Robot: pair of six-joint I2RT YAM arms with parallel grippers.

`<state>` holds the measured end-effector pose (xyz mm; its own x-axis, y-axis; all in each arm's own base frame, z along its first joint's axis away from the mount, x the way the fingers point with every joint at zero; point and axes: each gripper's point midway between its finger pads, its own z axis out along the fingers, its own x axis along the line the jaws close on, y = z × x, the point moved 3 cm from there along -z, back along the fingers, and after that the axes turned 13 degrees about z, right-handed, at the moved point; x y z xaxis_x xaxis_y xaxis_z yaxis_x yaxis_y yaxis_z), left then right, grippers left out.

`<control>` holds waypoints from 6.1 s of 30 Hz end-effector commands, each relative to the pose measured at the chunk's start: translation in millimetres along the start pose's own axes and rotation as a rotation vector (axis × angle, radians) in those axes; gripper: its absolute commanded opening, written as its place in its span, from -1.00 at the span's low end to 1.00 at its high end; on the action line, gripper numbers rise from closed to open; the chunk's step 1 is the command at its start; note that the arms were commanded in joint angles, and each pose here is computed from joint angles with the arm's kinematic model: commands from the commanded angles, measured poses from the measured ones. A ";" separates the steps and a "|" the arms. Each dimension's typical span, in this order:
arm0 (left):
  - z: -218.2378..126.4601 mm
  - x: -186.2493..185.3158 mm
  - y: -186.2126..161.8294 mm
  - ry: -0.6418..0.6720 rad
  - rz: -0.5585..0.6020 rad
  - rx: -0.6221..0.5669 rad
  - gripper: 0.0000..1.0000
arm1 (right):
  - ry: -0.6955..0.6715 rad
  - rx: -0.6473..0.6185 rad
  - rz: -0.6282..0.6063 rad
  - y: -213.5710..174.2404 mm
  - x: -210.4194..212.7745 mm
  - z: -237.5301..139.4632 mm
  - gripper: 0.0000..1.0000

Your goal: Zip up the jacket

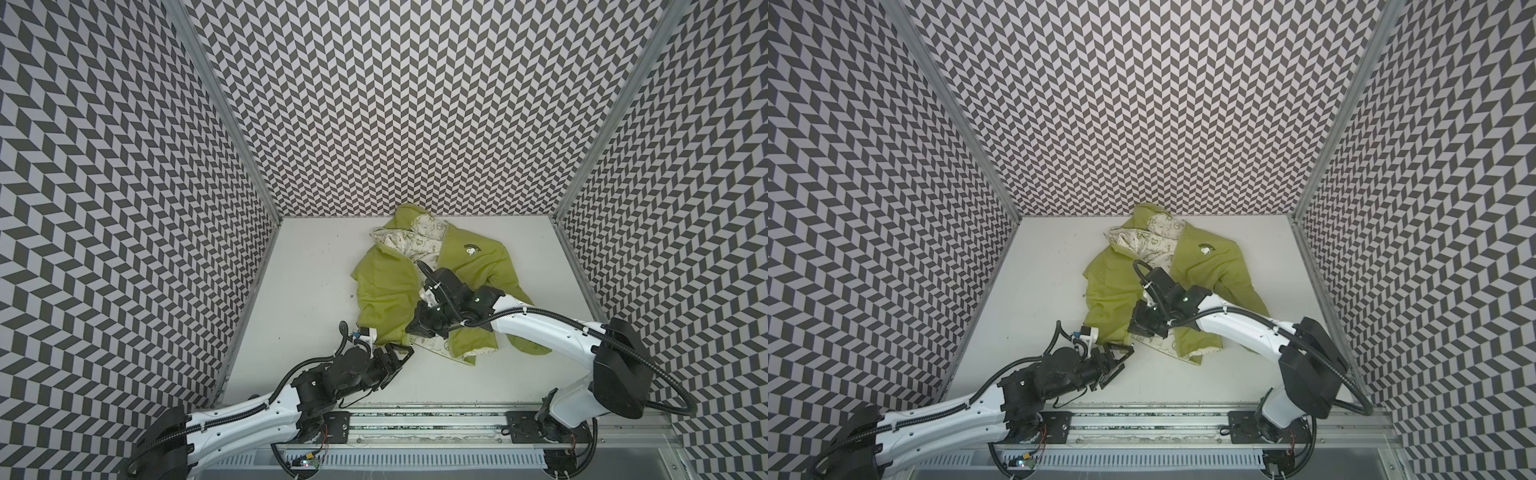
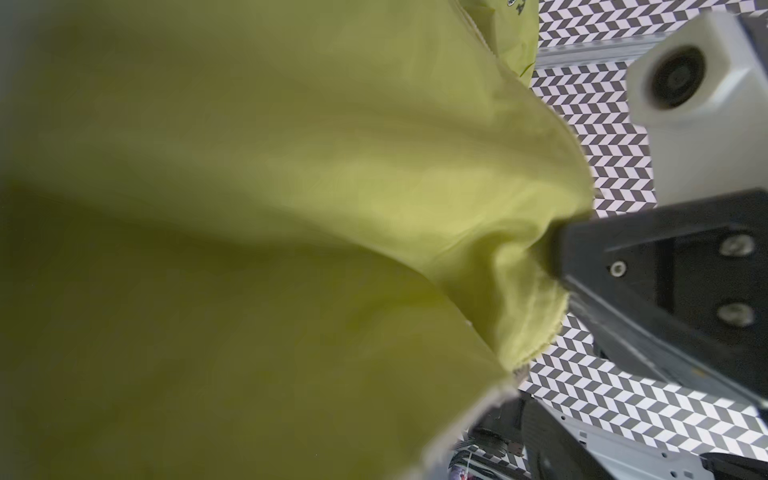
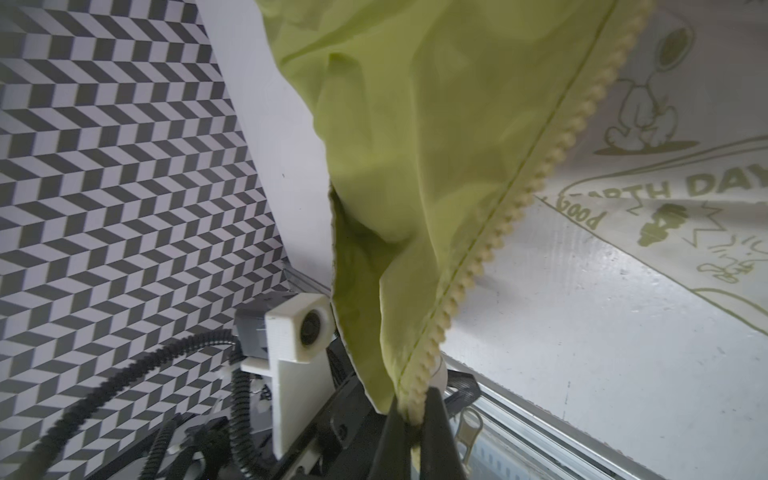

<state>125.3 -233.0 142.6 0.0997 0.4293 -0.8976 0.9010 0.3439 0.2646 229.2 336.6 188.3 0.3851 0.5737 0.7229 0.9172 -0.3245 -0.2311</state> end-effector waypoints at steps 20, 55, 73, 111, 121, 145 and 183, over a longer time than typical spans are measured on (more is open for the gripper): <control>3.5 -38.5 34.6 -0.109 0.047 -0.218 0.12 | 0.049 0.053 0.045 2.1 0.2 -15.5 -1.00; 5.2 -36.6 31.1 -0.115 0.050 -0.177 -0.63 | 0.054 0.026 0.044 7.0 -1.9 -27.5 -1.00; 3.3 -40.0 33.4 -0.130 0.039 -0.176 -1.00 | -0.008 -0.039 -0.052 8.6 -7.6 -50.3 -0.54; -28.9 -28.6 56.1 0.212 0.096 -0.103 -1.00 | -0.012 -0.306 -0.051 -8.6 -132.9 -64.3 0.34; -19.9 -44.2 61.0 0.276 0.242 -0.028 -1.00 | 0.001 -0.332 0.079 4.3 -132.7 -42.7 0.00; -9.1 -42.9 53.8 0.187 0.139 -0.012 -1.00 | 0.016 -0.405 0.184 18.7 -158.9 -30.3 0.08; -18.3 -39.4 54.0 0.147 0.080 -0.058 -1.00 | -0.012 -0.535 0.114 10.1 -156.6 -101.9 0.19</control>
<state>159.0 -214.1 195.3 0.1023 0.5925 -0.7990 0.8720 0.3331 0.3586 167.1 171.1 149.0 0.4400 0.5423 0.7158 0.7217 -0.6878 0.0774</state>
